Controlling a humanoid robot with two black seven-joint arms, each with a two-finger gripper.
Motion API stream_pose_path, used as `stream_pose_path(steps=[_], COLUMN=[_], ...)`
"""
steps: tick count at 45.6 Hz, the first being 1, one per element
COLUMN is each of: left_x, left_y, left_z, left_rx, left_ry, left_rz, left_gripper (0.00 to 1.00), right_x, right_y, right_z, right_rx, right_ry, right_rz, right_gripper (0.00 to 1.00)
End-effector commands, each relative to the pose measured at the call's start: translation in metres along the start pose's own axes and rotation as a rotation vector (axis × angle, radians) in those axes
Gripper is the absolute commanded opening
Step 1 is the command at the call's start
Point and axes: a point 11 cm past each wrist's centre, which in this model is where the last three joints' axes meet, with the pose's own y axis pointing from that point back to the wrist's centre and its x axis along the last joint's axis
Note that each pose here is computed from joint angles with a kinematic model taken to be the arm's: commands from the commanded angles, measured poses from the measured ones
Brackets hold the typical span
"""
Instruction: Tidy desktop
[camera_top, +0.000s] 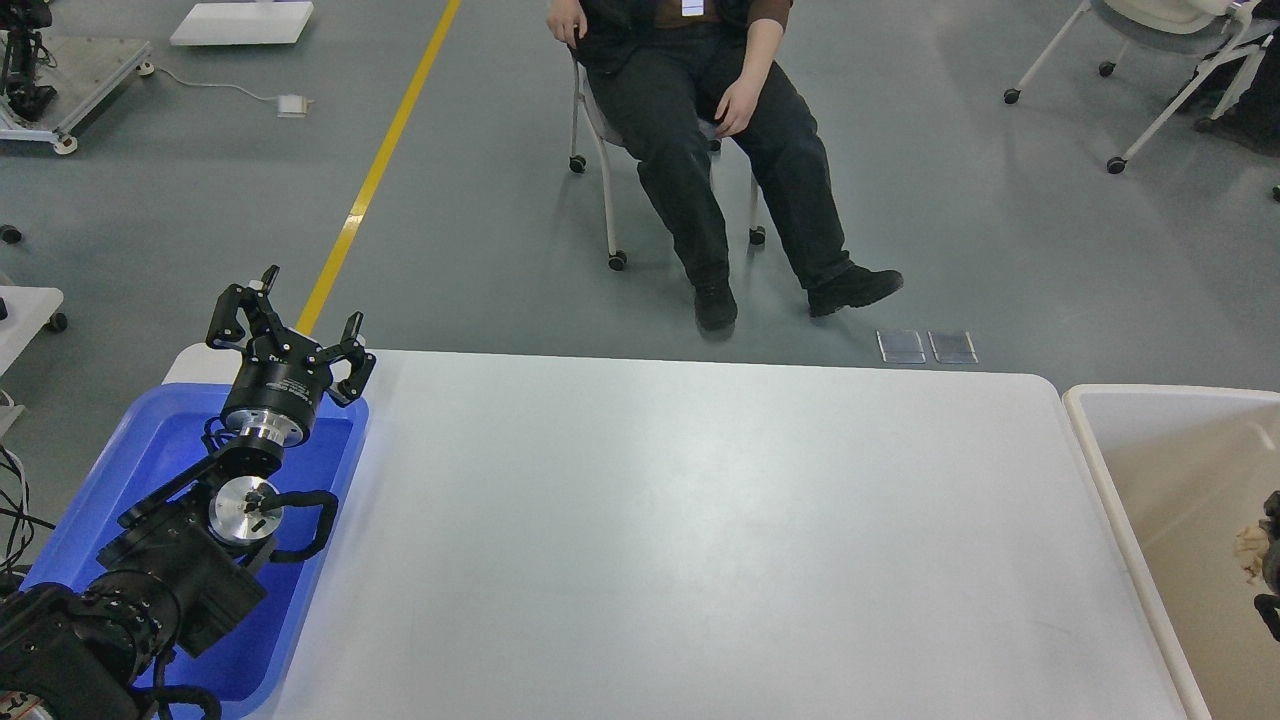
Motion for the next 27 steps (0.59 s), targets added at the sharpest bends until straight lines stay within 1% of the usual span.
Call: stream_pose_path(steps=[1, 13, 19, 22, 27], left_x=[0.000, 0.000, 0.000, 0.000, 0.000], left_y=[0.000, 0.000, 0.000, 0.000, 0.000], left_z=[0.000, 0.000, 0.000, 0.000, 0.000], left_rx=[-0.001, -0.001, -0.001, 0.000, 0.000], left_ry=[0.001, 0.001, 0.001, 0.001, 0.000], left_rz=[0.001, 0.001, 0.001, -0.001, 0.000], left_gripper=[1.00, 1.00, 1.00, 1.00, 1.00], right_x=[-0.002, 0.003, 0.008, 0.016, 0.025], right_y=[0.000, 0.000, 0.001, 0.002, 0.006], right_z=[-0.001, -0.008, -0.023, -0.042, -0.076], right_rx=[0.004, 0.017, 0.045, 0.077, 0.141], right_ry=[-0.037, -0.044, -0.082, -0.182, -0.471], right_rz=[-0.009, -0.008, 0.004, 0.010, -0.016], right_gripper=[1.00, 1.00, 1.00, 1.00, 1.00])
